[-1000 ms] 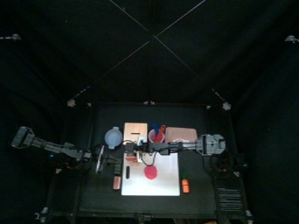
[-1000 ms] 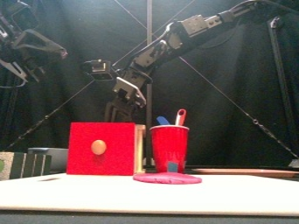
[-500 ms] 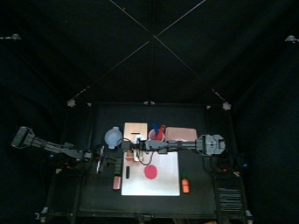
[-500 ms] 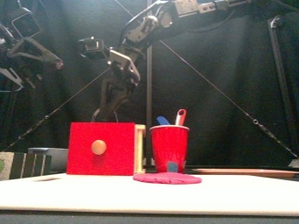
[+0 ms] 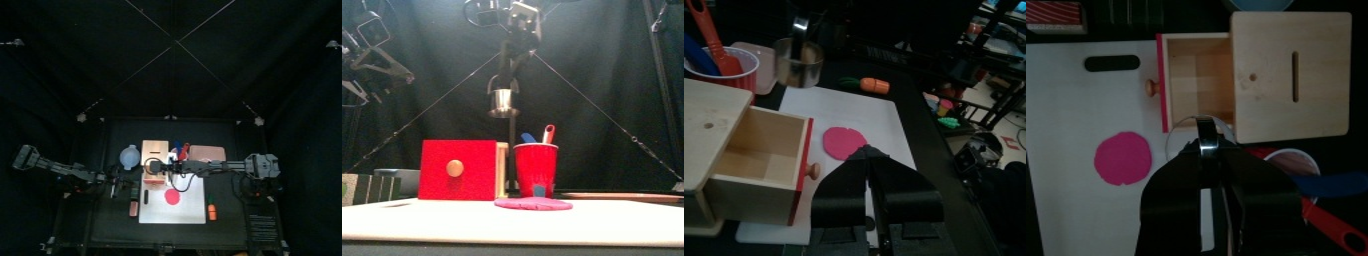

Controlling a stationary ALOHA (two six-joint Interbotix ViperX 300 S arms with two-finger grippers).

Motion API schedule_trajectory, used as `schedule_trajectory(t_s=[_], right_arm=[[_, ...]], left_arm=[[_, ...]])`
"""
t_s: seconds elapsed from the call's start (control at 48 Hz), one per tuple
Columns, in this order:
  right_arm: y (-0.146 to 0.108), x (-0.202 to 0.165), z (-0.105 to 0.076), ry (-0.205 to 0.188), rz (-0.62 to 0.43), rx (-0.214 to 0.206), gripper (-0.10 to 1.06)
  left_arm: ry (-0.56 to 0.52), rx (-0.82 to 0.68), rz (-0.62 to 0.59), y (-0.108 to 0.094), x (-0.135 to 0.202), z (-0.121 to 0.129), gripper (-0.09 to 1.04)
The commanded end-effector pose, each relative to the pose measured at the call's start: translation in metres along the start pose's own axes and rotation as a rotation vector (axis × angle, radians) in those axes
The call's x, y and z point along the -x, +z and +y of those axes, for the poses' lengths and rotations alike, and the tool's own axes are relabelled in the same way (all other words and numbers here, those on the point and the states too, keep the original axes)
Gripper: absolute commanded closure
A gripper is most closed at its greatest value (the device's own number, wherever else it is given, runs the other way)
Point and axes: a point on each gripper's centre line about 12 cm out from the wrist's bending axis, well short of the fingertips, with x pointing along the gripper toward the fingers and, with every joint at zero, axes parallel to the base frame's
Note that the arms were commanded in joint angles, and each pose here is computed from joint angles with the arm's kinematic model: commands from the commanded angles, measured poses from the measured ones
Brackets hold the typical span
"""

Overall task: Get the cutter from the drawer then cut the dough then place the extra dough in the bowl
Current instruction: Place the cutter on the board

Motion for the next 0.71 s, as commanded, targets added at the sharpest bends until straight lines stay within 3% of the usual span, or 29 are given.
schedule_trajectory(t_s=[0.021,0.146,0.25,0.542,0.708], right_arm=[[-0.029,0.015,0.005,0.006,-0.038,-0.031,0.54],[-0.067,0.005,0.018,0.032,-0.023,-0.095,0.54],[-0.086,-0.004,0.03,0.056,-0.032,-0.119,0.54],[-0.124,-0.033,0.049,0.105,-0.039,-0.085,0.54],[-0.135,-0.043,0.05,0.12,-0.04,-0.086,0.54]], left_arm=[[0.02,0.004,-0.045,0.015,-0.005,0.002,0.63],[0.058,0.018,-0.066,0.022,-0.006,0.01,0.63],[0.088,0.02,-0.084,0.027,-0.007,0.016,0.63],[0.173,0.036,-0.123,0.038,-0.006,0.035,0.63],[0.191,0.039,-0.132,0.041,-0.006,0.039,0.63]])
